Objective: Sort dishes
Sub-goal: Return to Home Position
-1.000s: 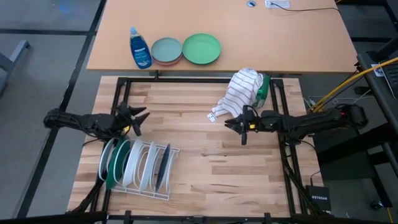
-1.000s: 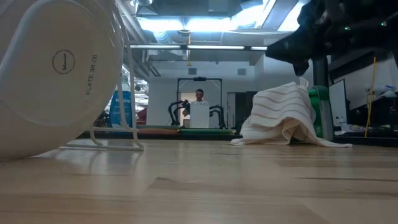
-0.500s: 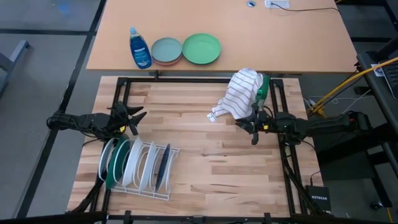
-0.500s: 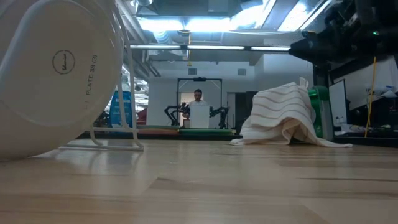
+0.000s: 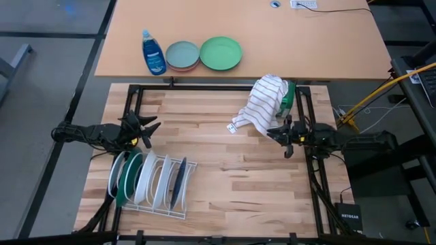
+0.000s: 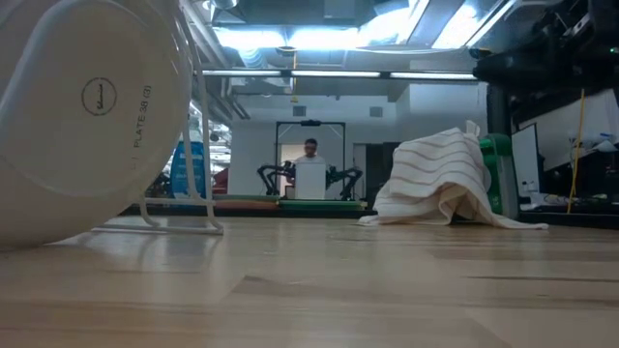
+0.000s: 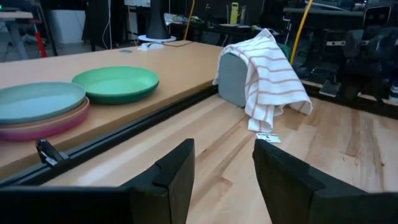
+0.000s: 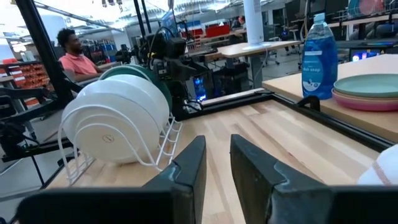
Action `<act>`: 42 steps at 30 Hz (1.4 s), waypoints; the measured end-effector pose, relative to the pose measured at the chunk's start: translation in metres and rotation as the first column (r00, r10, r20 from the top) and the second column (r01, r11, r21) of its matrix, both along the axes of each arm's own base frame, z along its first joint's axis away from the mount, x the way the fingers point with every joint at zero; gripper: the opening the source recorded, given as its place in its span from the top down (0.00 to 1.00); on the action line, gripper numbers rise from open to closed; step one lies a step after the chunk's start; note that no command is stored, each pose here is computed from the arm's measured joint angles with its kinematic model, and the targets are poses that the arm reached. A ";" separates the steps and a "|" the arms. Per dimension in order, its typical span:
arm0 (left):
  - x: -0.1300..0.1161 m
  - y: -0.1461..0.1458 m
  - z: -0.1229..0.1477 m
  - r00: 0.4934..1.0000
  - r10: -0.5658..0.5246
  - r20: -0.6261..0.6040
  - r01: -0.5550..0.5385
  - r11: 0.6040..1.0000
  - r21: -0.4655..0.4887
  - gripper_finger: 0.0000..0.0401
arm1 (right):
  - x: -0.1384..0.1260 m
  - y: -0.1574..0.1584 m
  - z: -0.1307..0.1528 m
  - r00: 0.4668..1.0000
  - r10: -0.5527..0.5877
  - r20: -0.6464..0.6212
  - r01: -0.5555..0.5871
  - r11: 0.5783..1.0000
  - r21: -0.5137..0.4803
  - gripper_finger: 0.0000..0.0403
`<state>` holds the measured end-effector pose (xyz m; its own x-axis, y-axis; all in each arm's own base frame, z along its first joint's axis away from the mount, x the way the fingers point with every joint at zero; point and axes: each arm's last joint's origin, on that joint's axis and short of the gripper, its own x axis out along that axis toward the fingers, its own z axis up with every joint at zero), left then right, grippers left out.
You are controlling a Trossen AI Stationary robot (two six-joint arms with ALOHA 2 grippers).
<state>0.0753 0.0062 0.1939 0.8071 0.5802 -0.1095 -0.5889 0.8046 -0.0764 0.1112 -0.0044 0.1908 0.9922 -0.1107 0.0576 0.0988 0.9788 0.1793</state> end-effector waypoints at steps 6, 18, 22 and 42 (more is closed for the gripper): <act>0.000 0.000 0.000 1.000 -0.002 -0.008 0.002 1.000 0.012 0.61 | -0.007 0.000 -0.001 1.000 0.001 -0.007 -0.001 1.000 0.002 0.81; -0.001 0.000 -0.007 0.998 0.002 -0.066 -0.002 1.000 0.003 0.61 | -0.009 0.001 -0.009 0.997 0.017 -0.071 -0.011 0.996 0.083 0.81; -0.002 0.000 -0.010 0.994 0.001 -0.113 0.001 1.000 0.019 0.61 | -0.009 0.001 -0.010 0.997 0.017 -0.079 -0.011 0.997 0.080 0.81; -0.005 0.001 -0.019 0.978 0.007 -0.207 -0.002 1.000 0.025 0.61 | -0.011 0.001 -0.024 0.973 0.045 -0.228 -0.020 0.993 0.112 0.81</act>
<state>0.0699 0.0072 0.1749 0.7657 0.5887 -0.2591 -0.5938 0.8018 0.0673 0.1005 -0.0030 0.1663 0.9806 -0.0713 -0.1828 0.1183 0.9581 0.2610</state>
